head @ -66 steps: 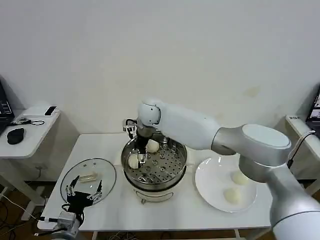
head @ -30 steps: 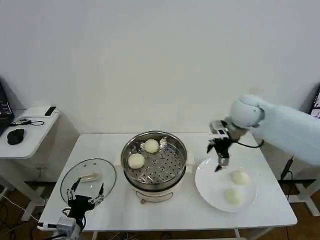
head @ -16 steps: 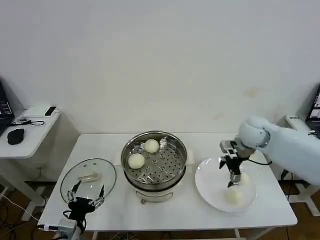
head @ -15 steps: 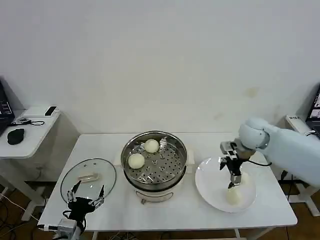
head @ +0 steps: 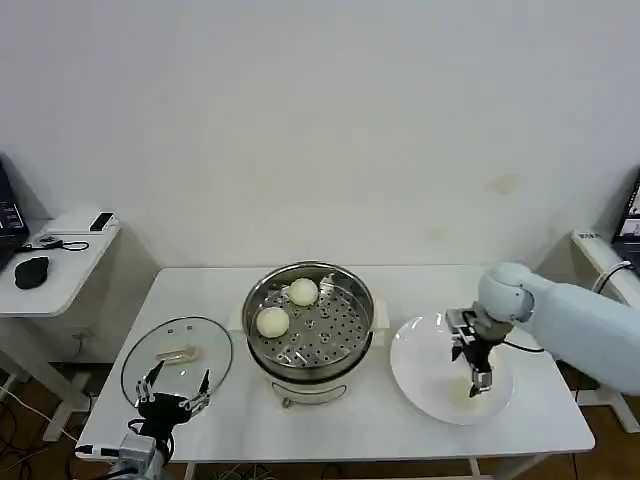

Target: Take steamed baozi put them in steamer then cover it.

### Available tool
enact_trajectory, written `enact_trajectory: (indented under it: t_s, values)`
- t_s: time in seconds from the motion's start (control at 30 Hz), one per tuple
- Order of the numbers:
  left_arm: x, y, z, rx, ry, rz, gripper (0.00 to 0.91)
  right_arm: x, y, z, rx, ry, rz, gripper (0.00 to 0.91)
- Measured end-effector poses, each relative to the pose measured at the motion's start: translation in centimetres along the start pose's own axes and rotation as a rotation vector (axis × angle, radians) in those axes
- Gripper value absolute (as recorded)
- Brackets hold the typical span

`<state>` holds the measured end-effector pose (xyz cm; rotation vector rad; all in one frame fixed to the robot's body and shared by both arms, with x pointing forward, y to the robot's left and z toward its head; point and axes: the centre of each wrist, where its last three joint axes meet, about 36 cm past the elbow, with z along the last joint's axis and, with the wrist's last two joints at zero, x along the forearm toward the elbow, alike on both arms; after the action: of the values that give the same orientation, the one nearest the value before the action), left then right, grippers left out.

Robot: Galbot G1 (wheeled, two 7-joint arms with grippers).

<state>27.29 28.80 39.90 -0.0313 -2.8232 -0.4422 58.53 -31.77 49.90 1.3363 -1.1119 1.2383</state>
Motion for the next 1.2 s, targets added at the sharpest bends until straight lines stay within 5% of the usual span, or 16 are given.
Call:
enact_trajectory:
  t_s: [1.1, 1.2]
  values:
    - [-0.6, -0.8, 1.0, 0.013, 0.022, 0.006, 0.907, -3.5, -0.1, 0.2, 0.009, 0.052, -0.018, 0.907]
    - [-0.7, -0.9, 0.9, 0.014, 0.020, 0.008, 0.907, -3.6, -0.1, 0.2, 0.012, 0.057, -0.022, 0.816]
